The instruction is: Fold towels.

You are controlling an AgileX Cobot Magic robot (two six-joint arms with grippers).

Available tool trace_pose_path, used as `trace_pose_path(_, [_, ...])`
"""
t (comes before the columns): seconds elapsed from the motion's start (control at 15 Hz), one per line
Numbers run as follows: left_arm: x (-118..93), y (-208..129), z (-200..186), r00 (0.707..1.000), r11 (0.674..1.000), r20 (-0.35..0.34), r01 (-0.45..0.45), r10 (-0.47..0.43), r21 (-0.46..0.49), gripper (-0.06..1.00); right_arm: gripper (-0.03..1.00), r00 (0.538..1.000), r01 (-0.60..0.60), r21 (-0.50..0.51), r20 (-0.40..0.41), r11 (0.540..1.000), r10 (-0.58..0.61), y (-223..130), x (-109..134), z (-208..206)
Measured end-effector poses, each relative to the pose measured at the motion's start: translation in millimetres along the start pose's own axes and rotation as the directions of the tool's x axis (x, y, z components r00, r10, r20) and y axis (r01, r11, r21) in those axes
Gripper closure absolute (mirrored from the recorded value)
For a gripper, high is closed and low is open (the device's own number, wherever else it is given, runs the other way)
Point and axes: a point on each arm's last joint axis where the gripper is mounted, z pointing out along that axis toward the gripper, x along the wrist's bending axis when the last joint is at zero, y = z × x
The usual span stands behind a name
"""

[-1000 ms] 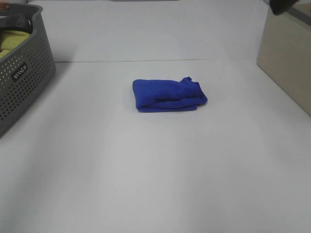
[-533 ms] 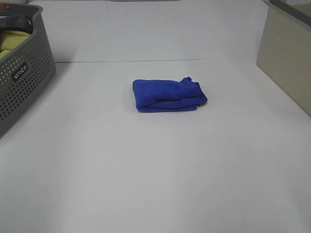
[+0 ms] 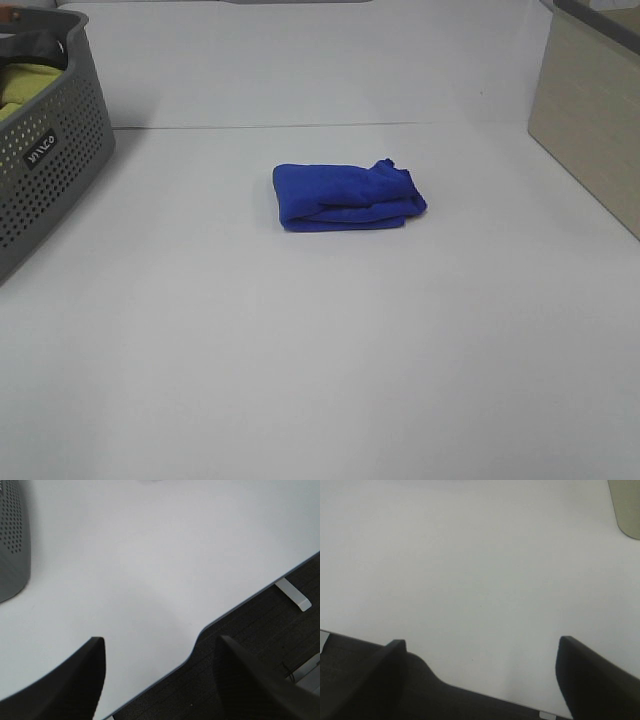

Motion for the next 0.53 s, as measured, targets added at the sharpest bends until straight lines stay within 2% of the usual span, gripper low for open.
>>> trace_pose_path(0.27, [-1.4, 4.4, 5.0, 0.999, 0.996, 0.019, -0.042, 0.043, -0.078, 0.34, 0.20, 1.000, 0.018, -0.039, 0.026, 0.999, -0.017, -4.3, -1.1, -4.9])
trace_pose_path(0.53, [-1.4, 5.2, 7.9, 0.998, 0.993, 0.021, -0.062, 0.064, -0.101, 0.34, 0.20, 0.999, 0.023, -0.037, 0.035, 0.999, -0.022, -4.4, -1.9, -4.9])
